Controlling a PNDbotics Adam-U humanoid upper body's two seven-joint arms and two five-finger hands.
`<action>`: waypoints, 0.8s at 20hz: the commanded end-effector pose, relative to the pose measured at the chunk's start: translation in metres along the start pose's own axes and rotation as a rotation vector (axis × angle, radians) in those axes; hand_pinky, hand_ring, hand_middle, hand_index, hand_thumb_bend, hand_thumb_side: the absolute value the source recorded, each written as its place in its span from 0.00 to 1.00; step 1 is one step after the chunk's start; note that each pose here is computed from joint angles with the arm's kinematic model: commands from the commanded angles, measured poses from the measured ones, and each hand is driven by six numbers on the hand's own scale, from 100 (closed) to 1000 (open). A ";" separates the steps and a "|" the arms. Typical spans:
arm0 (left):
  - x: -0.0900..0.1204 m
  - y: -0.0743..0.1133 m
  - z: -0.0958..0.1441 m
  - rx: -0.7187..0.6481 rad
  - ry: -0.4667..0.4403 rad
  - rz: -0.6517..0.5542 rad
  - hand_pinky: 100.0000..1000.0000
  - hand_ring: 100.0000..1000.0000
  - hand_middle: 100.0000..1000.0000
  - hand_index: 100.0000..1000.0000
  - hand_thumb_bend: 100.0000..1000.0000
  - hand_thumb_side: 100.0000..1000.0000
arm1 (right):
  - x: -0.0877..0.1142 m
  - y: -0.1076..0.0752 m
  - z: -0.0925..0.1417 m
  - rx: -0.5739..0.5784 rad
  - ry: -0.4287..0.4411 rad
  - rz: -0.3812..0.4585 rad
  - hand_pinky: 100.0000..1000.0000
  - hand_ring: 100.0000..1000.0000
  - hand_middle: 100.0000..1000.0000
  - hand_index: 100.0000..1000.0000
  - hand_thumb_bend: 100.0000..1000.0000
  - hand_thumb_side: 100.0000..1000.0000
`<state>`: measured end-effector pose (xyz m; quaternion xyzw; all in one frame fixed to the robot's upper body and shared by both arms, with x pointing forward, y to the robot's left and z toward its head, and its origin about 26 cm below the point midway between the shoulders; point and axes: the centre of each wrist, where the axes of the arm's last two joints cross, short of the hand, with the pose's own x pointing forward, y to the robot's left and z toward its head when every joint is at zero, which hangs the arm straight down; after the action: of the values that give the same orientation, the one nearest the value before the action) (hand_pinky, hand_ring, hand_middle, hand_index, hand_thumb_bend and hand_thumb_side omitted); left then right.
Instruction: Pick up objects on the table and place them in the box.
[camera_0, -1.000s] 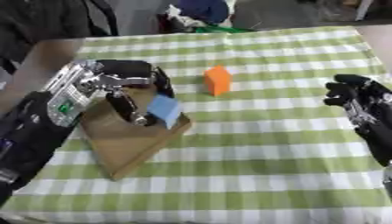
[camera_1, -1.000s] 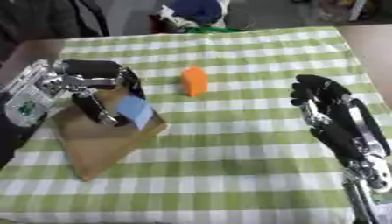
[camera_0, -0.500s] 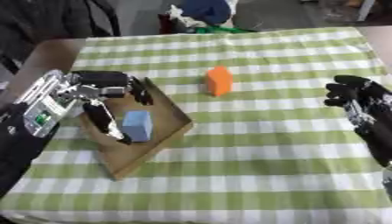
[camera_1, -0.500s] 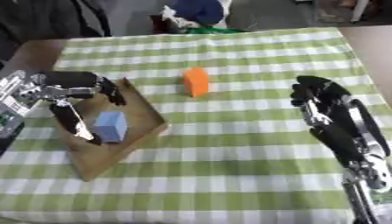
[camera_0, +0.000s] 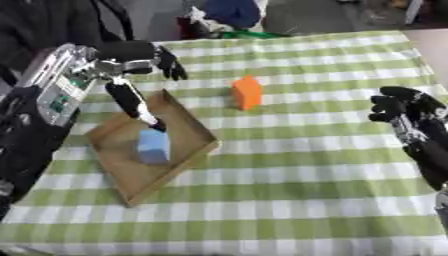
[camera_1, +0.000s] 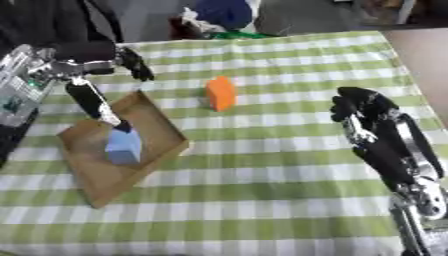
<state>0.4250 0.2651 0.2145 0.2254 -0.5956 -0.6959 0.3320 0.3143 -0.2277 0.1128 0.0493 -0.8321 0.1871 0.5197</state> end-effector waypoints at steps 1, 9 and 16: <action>0.002 0.009 -0.020 0.012 0.000 0.001 0.74 0.67 0.63 0.81 0.70 0.30 | 0.005 -0.003 -0.003 0.005 -0.019 0.011 0.70 0.82 0.52 0.77 0.00 0.40; 0.015 0.003 -0.082 -0.056 0.035 -0.011 0.75 0.67 0.63 0.81 0.74 0.34 | 0.005 -0.001 -0.004 0.012 -0.021 0.004 0.70 0.82 0.52 0.77 0.00 0.40; 0.020 -0.008 -0.104 -0.048 0.104 -0.017 0.74 0.66 0.61 0.80 0.75 0.36 | 0.006 0.000 -0.005 0.018 -0.024 0.000 0.70 0.82 0.52 0.77 0.00 0.40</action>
<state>0.4806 0.1807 0.1748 0.2400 -0.5513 -0.7085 0.3694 0.3142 -0.2262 0.1125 0.0532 -0.8306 0.1908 0.5204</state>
